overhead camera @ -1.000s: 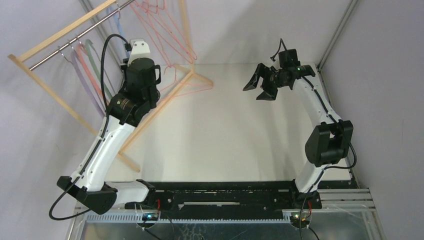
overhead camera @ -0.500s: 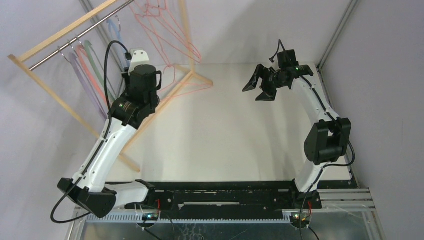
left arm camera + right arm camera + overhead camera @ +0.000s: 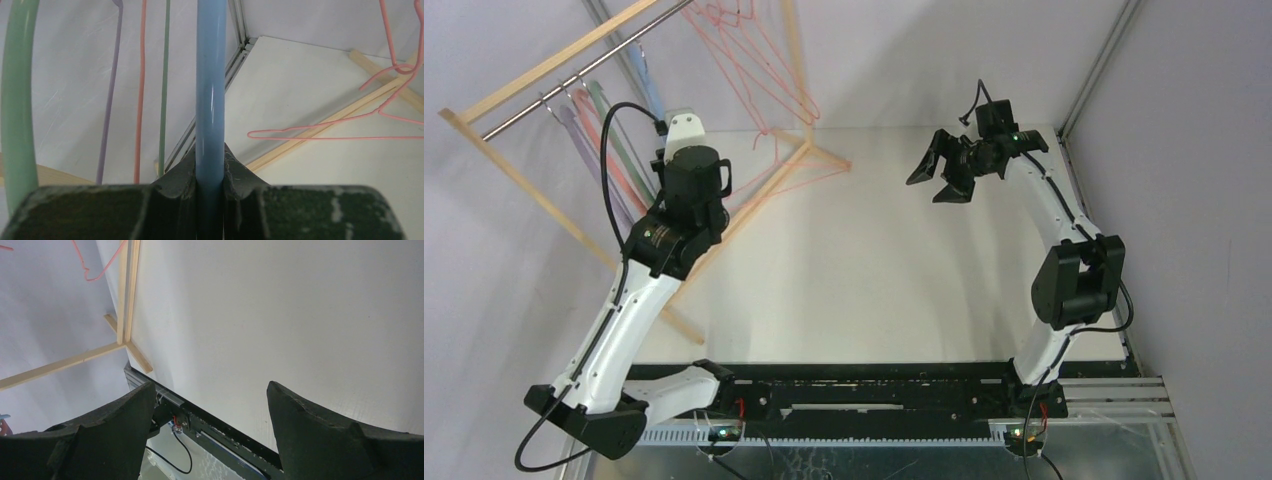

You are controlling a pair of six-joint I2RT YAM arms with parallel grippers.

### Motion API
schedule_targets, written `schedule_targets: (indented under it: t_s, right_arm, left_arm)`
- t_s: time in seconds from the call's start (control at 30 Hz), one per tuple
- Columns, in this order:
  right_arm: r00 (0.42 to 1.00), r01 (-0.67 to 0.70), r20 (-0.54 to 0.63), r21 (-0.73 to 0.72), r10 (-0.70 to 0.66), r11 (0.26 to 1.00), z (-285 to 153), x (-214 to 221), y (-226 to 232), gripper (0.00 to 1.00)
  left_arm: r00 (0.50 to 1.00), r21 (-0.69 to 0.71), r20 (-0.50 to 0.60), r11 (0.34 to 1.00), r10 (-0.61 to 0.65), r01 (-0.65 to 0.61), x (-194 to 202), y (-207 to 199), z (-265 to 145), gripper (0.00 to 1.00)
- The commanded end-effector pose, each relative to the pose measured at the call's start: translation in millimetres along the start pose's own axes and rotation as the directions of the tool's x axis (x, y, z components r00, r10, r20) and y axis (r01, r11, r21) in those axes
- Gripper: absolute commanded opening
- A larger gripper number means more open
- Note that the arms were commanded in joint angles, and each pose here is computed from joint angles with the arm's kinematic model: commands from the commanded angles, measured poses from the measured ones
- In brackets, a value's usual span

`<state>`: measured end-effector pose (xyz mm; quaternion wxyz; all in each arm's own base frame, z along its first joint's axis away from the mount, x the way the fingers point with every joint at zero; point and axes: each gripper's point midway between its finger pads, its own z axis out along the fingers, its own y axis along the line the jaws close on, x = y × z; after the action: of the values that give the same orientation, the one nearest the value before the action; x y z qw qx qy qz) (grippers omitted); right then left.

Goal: Organize the hangers
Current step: Place the hanger at the clothesline.

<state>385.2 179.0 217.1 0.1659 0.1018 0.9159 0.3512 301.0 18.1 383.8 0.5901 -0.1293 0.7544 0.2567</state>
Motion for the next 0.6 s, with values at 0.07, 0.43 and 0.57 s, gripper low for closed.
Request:
schedule_targets:
  t_s: [0.07,0.43,0.57]
  right_arm:
    - [0.999,0.044,0.021,-0.033,-0.043,0.998,-2.4,-6.2,13.5,0.89]
    - [0.999,0.044,0.016,-0.027,-0.044,0.999,-0.5,-4.4,11.9,0.89]
    - [0.999,0.042,0.006,-0.027,-0.041,0.999,2.9,-3.4,11.4,0.89]
  left_arm:
    - [0.992,-0.035,0.057,0.993,-0.108,0.110,-20.3,15.0,-5.7,0.00]
    - [0.984,-0.027,0.086,0.987,-0.156,0.159,-24.6,20.4,-9.2,0.00]
    - [0.985,-0.025,0.082,0.988,-0.150,0.152,-23.1,20.2,-9.6,0.00]
